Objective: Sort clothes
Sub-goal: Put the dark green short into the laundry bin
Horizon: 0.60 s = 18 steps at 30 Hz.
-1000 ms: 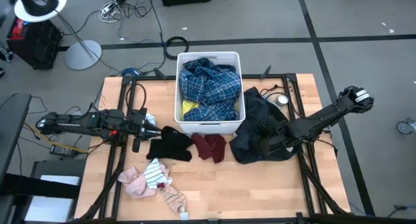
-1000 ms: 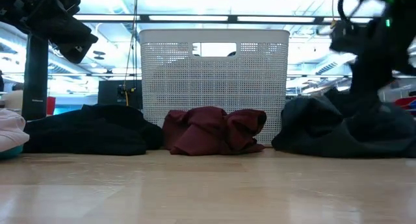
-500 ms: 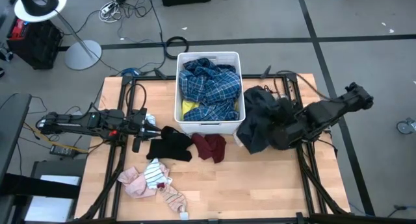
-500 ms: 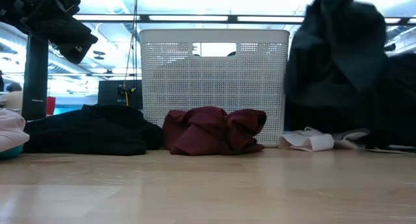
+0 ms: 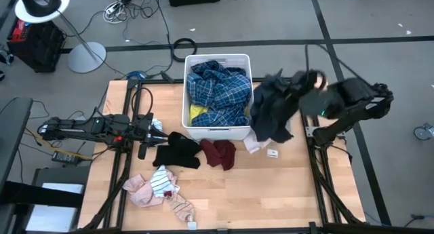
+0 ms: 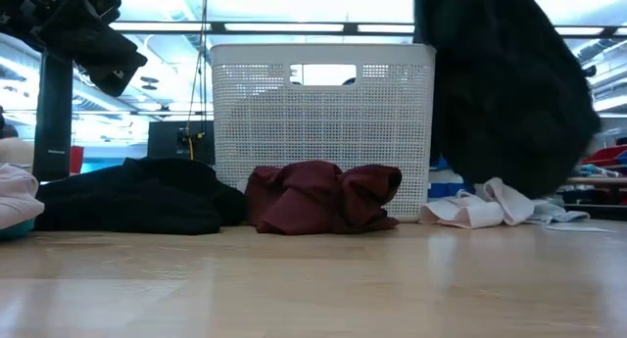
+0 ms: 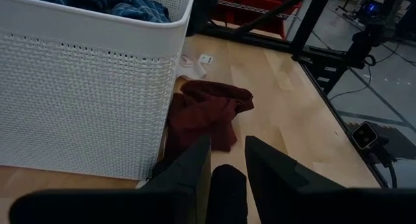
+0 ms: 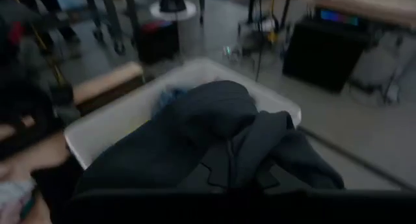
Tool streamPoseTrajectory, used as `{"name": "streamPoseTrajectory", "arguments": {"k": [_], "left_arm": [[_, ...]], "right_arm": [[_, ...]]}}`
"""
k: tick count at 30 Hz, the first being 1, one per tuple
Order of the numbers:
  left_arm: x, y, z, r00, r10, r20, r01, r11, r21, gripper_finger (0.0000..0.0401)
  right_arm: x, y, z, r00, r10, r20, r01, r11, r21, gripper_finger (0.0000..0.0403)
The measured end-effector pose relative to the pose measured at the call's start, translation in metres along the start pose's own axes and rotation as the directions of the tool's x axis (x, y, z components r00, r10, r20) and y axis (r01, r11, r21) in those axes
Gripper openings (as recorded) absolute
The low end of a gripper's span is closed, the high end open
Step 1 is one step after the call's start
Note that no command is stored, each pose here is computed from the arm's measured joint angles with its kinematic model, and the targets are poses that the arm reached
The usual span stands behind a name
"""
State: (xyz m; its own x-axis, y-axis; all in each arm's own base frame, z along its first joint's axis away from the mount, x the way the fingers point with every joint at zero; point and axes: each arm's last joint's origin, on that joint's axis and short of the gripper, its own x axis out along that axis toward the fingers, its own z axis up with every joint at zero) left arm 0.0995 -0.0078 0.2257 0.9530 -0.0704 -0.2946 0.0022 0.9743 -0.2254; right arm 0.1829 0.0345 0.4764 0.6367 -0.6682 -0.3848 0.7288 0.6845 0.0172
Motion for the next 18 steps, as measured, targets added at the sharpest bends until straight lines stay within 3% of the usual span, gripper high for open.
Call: {"name": "streamPoseTrajectory", "arguments": {"k": [7, 18], "left_arm": [[0.0, 0.0, 0.0, 1.0, 0.0, -0.002, 0.0, 1.0, 0.0, 0.0102], [0.0, 0.0, 0.0, 1.0, 0.001, -0.001, -0.001, 1.0, 0.026, 0.0102]], "right_arm": [[-0.001, 0.005, 0.061, 0.974, 0.038, 0.221, -0.03, 0.999, -0.037, 0.0003], [0.021, 0.007, 0.121, 0.844, 0.141, 0.517, -0.122, 0.99, -0.071, 0.0003]]}}
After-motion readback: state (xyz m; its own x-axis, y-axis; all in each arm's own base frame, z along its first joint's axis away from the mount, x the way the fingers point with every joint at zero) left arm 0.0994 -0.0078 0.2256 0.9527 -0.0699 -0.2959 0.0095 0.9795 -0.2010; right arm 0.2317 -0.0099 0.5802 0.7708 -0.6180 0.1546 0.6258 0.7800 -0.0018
